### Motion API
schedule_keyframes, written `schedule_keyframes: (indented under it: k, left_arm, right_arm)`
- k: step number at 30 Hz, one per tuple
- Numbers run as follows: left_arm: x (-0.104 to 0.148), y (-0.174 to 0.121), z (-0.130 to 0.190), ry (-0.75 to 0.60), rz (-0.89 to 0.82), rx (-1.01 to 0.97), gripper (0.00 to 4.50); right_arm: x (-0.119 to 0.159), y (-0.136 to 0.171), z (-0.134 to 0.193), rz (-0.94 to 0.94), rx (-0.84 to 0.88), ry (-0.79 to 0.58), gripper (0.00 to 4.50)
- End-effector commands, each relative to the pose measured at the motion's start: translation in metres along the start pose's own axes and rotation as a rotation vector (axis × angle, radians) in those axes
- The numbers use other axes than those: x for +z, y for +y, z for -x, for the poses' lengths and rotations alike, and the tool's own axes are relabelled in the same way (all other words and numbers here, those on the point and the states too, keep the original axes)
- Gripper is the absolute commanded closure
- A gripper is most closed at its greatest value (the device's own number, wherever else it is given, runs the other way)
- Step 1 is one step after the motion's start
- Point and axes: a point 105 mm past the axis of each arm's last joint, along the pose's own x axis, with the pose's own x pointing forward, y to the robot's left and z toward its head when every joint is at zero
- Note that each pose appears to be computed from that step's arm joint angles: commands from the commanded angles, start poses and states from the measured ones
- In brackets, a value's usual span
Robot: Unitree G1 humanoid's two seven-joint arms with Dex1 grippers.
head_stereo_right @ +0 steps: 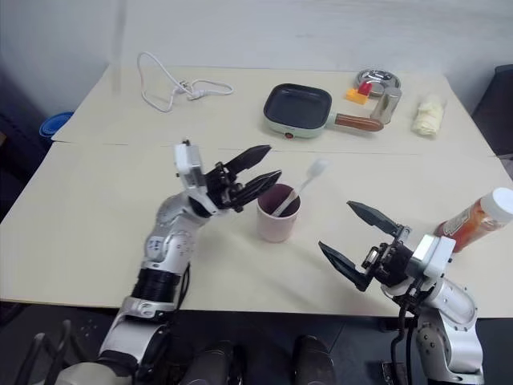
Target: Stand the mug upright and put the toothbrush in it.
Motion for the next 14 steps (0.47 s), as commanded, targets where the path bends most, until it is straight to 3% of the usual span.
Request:
schedule_keyframes:
  k: [1,4,9,14]
  left_arm:
    - [0.013,0.002,0.037,0.151,-0.145,0.021,1.59]
    - [0.014,0.002,0.075,0.329,-0.248,0.028,1.59]
    - [0.024,-0.004,0.175,0.708,-0.363,0.106,1.59]
    - [0.031,-0.006,0.201,0.785,-0.387,0.203,1.59]
  right_arm:
    - [-0.002,-0.009,0.009,-0.004,0.058,0.060,0.00]
    - [-0.010,-0.016,0.017,-0.006,0.126,0.127,0.00]
    - [-0.024,-0.030,0.022,0.016,0.251,0.210,0.00]
    - [-0.031,-0.035,0.019,0.047,0.289,0.242,0.00]
